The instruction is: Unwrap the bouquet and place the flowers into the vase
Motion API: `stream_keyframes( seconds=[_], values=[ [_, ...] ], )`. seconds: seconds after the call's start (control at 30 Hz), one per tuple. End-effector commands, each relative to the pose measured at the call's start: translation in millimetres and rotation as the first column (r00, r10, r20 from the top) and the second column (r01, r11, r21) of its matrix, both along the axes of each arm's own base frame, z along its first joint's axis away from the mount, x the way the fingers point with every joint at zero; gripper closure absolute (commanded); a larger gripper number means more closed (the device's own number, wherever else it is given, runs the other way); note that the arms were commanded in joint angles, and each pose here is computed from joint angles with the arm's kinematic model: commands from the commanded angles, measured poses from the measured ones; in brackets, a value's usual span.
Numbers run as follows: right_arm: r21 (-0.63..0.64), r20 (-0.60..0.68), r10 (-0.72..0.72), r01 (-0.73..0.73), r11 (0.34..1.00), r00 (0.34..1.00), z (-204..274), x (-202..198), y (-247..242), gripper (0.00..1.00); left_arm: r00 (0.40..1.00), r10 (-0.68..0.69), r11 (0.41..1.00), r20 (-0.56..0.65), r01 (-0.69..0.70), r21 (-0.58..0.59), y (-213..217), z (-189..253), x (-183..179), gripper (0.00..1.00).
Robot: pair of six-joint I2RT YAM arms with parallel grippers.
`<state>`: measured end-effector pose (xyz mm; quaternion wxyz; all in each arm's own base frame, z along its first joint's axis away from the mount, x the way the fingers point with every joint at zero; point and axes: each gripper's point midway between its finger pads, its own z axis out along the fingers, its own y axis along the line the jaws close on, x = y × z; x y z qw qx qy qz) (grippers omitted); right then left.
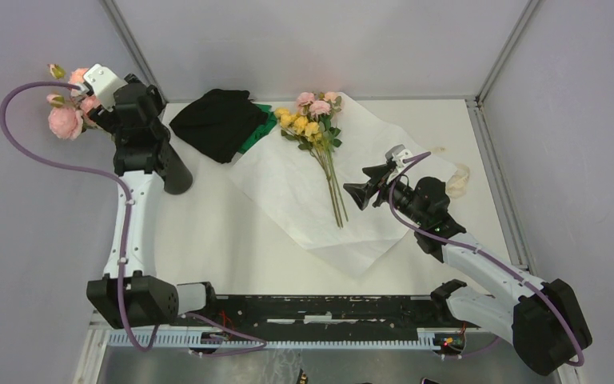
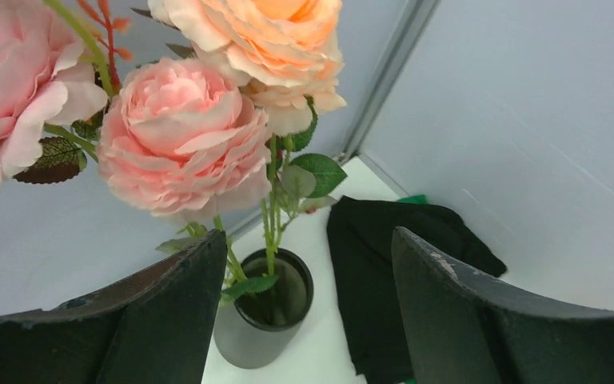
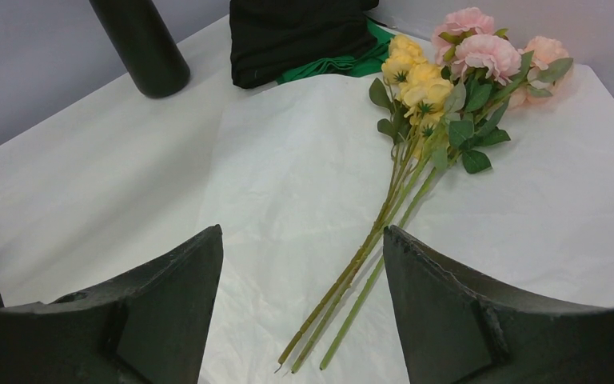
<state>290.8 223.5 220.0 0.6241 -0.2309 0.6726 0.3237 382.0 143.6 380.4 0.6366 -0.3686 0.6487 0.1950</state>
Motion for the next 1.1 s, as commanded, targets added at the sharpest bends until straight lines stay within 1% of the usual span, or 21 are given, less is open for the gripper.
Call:
stream_keyframes(
  seconds=[0.0, 0.1, 0.17, 0.27, 0.4, 0.5, 0.53, 0.6, 0.63, 0.67, 0.7, 0.73, 0.77, 0.8, 0.87, 0.9, 0.93, 0.97, 1.07],
  values=[
    [0.012, 0.037, -0.004, 0.003, 1.000, 0.999, 7.2, 1.7, -0.4, 0.21, 0.990, -0.112, 0.985, 0.088, 0.122, -0.118, -27.8, -1.8, -9.7, 0.19],
    [0.009, 0.032, -0.006, 0.006, 1.000, 0.999, 4.5, 1.6, -0.7, 0.21, 0.981, -0.159, 0.975, 0.107, 0.173, -0.141, -43.1, -8.1, -17.1, 0.19],
    [0.000, 0.030, -0.021, 0.021, 1.000, 0.999, 2.5, 3.1, -2.9, 0.21, 0.965, -0.232, 0.956, 0.123, 0.249, -0.155, -62.3, -11.7, -16.8, 0.20],
    [-0.042, -0.004, -0.072, 0.071, 0.997, 0.997, -7.4, 11.5, -9.2, 0.21, 0.912, -0.396, 0.897, 0.107, 0.409, -0.169, -116.1, -27.9, -7.2, 0.20],
    [-0.152, -0.093, -0.144, 0.128, 0.980, 0.985, -25.3, 29.7, -15.1, 0.22, 0.844, -0.535, 0.826, 0.027, 0.529, -0.193, -185.7, -55.8, 2.8, 0.21],
    [-0.241, -0.161, -0.191, 0.149, 0.959, 0.968, -40.6, 42.8, -17.8, 0.23, 0.776, -0.631, 0.759, -0.012, 0.614, -0.216, -238.4, -68.7, 7.7, 0.22],
    [-0.264, -0.174, -0.206, 0.156, 0.952, 0.963, -40.0, 48.4, -18.1, 0.24, 0.747, -0.665, 0.728, -0.011, 0.645, -0.233, -254.7, -71.5, 9.5, 0.22],
    [-0.314, -0.203, -0.228, 0.158, 0.936, 0.952, -43.7, 59.3, -16.9, 0.25, 0.679, -0.734, 0.646, 0.008, 0.702, -0.298, -285.1, -80.9, 13.8, 0.22],
    [-0.349, -0.224, -0.240, 0.152, 0.925, 0.945, -46.9, 66.0, -15.7, 0.26, 0.634, -0.773, 0.593, 0.022, 0.733, -0.332, -301.3, -86.1, 14.0, 0.22],
    [-0.388, -0.256, -0.255, 0.142, 0.911, 0.933, -54.5, 70.5, -15.7, 0.26, 0.613, -0.789, 0.563, 0.035, 0.746, -0.356, -310.8, -91.9, 15.1, 0.22],
    [-0.407, -0.265, -0.260, 0.137, 0.903, 0.928, -52.8, 77.4, -13.8, 0.27, 0.600, -0.799, 0.545, 0.043, 0.752, -0.371, -316.9, -97.6, 15.7, 0.22],
    [-0.431, -0.288, -0.262, 0.120, 0.895, 0.921, -58.5, 81.3, -10.8, 0.29, 0.604, -0.795, 0.544, 0.048, 0.746, -0.384, -318.4, -103.3, 16.3, 0.22],
    [-0.439, -0.294, -0.259, 0.111, 0.892, 0.920, -55.6, 87.3, -6.6, 0.33, 0.617, -0.785, 0.555, 0.045, 0.734, -0.391, -316.1, -110.0, 16.8, 0.21],
    [-0.452, -0.304, -0.257, 0.099, 0.887, 0.917, -57.5, 91.6, -2.2, 0.39, 0.626, -0.778, 0.562, 0.044, 0.726, -0.397, -314.9, -115.7, 16.1, 0.20],
    [-0.474, -0.326, -0.260, 0.080, 0.877, 0.909, -63.2, 99.0, 5.3, 0.51, 0.637, -0.770, 0.567, 0.044, 0.715, -0.409, -312.8, -129.1, 14.0, 0.14],
    [-0.488, -0.343, -0.265, 0.070, 0.870, 0.901, -71.1, 101.6, 8.0, 0.54, 0.637, -0.770, 0.567, 0.035, 0.708, -0.421, -312.4, -141.6, 11.5, 0.08],
    [-0.497, -0.353, -0.266, 0.061, 0.866, 0.897, -76.1, 104.9, 11.9, 0.56, 0.638, -0.769, 0.564, 0.040, 0.706, -0.428, -313.0, -146.0, 10.7, 0.03],
    [-0.506, -0.367, -0.270, 0.053, 0.861, 0.890, -82.5, 107.5, 14.7, 0.57, 0.636, -0.771, 0.561, 0.030, 0.700, -0.441, -313.1, -158.8, 7.9, 0.01],
    [-0.544, -0.404, -0.277, 0.014, 0.839, 0.872, -101.7, 109.4, 24.1, 0.55, 0.619, -0.785, 0.544, 0.010, 0.697, -0.467, -316.5, -180.6, 1.9, 0.00]
  ],
)
